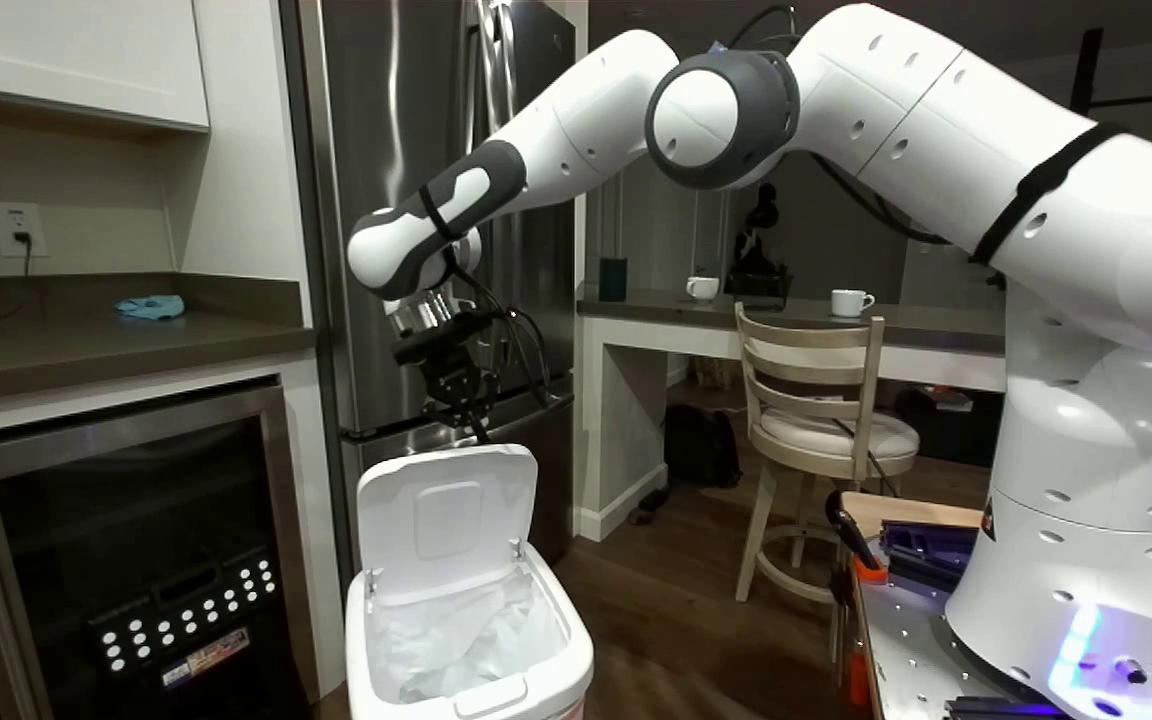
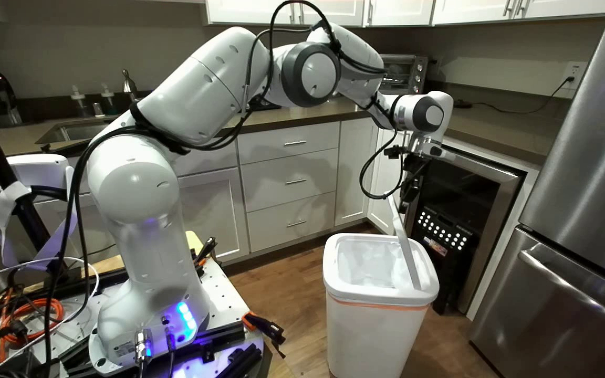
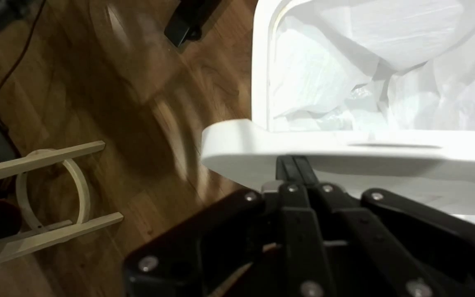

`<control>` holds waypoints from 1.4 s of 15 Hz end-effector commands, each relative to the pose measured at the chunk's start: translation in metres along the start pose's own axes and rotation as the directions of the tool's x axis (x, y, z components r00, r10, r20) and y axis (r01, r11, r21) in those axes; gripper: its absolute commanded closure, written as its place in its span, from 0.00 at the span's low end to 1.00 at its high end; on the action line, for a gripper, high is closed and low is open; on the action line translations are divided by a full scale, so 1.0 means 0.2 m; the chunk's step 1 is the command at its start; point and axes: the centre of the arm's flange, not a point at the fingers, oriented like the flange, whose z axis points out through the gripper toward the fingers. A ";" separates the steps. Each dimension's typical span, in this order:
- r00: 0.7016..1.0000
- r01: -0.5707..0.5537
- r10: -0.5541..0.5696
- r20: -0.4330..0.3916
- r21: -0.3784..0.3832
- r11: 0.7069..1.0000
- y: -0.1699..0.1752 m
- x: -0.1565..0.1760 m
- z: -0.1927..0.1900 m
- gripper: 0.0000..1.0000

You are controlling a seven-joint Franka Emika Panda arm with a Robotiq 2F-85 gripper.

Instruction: Close the trash can lid.

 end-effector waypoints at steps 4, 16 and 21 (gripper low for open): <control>1.000 0.000 0.000 0.002 -0.002 1.000 0.00 0.00 0.01 0.96; 0.987 0.011 -0.006 0.161 -0.033 0.999 -0.03 -0.06 0.35 0.98; 0.953 0.015 -0.020 0.304 0.020 1.000 -0.07 -0.15 0.59 0.98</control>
